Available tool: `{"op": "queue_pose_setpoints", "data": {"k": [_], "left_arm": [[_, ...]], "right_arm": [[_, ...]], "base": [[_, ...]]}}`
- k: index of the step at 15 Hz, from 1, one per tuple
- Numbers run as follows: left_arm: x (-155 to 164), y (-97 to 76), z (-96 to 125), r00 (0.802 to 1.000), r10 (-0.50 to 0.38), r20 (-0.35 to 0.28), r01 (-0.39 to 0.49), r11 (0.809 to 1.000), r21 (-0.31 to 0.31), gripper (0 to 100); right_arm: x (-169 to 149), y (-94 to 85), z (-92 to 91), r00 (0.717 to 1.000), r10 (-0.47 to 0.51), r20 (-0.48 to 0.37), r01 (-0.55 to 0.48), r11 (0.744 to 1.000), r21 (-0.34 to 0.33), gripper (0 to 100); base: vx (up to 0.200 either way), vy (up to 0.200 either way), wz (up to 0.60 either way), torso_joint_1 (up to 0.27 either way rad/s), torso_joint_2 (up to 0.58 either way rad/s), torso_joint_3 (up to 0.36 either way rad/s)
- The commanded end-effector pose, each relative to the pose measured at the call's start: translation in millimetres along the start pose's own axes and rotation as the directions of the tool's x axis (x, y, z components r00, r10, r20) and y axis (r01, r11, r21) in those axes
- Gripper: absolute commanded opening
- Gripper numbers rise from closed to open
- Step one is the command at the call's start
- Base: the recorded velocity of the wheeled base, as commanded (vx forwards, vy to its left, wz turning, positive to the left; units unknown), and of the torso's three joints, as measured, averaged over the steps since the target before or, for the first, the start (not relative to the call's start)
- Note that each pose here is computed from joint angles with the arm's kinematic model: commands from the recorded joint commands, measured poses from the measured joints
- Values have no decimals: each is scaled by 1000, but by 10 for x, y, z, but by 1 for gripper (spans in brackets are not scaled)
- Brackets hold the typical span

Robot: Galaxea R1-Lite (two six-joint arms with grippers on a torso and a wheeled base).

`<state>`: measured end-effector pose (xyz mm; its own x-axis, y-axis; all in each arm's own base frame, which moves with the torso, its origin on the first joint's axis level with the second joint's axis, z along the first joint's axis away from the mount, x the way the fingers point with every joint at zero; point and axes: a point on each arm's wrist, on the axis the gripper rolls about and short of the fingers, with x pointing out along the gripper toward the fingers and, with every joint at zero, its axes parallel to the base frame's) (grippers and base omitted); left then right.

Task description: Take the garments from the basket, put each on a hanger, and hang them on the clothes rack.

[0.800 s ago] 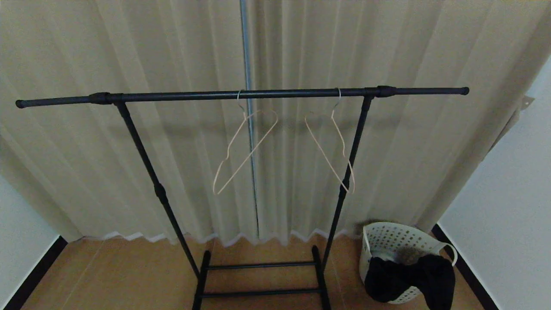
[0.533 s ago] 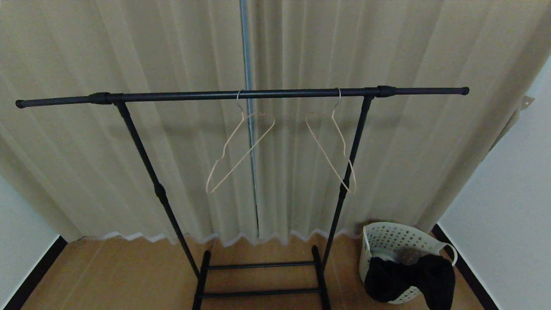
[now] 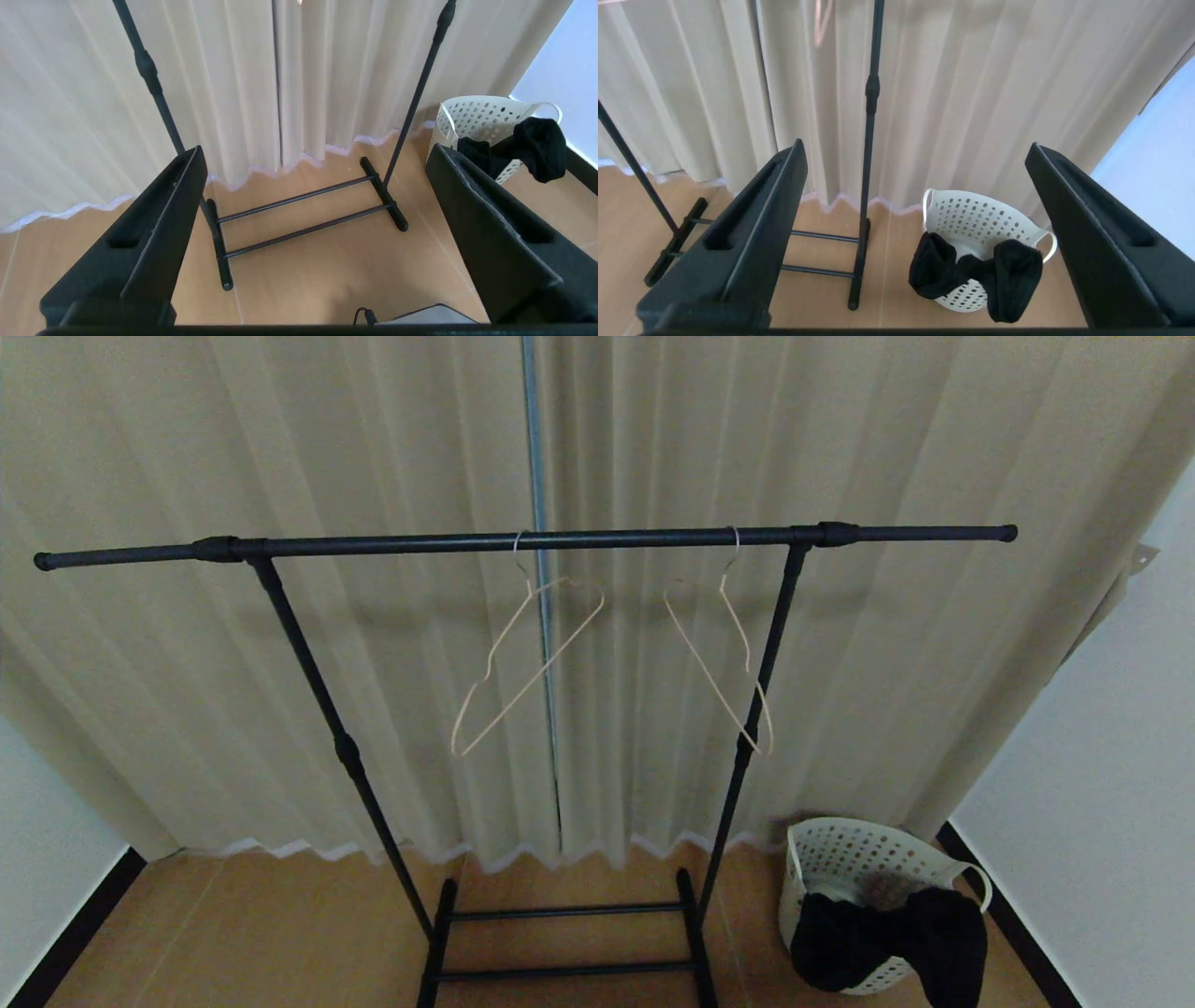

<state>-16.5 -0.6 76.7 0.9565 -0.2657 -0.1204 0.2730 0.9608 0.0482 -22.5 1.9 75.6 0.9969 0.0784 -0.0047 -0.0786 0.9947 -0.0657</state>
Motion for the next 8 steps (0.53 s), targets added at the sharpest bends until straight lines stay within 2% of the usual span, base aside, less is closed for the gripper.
{"op": "queue_pose_setpoints", "data": {"k": [1,8], "left_arm": [[0,0,0,1000,0,1,0,1000,0,100],[0,0,0,1000,0,1,0,1000,0,100]], "right_arm": [[1,0,0,1000,0,-1,0,1000,0,100],[1,-1,0,1000,-3,-2,3,1000,2,100]], "base": [[0,0,0,0,0,0],[0,0,0,0,0,0]]}}
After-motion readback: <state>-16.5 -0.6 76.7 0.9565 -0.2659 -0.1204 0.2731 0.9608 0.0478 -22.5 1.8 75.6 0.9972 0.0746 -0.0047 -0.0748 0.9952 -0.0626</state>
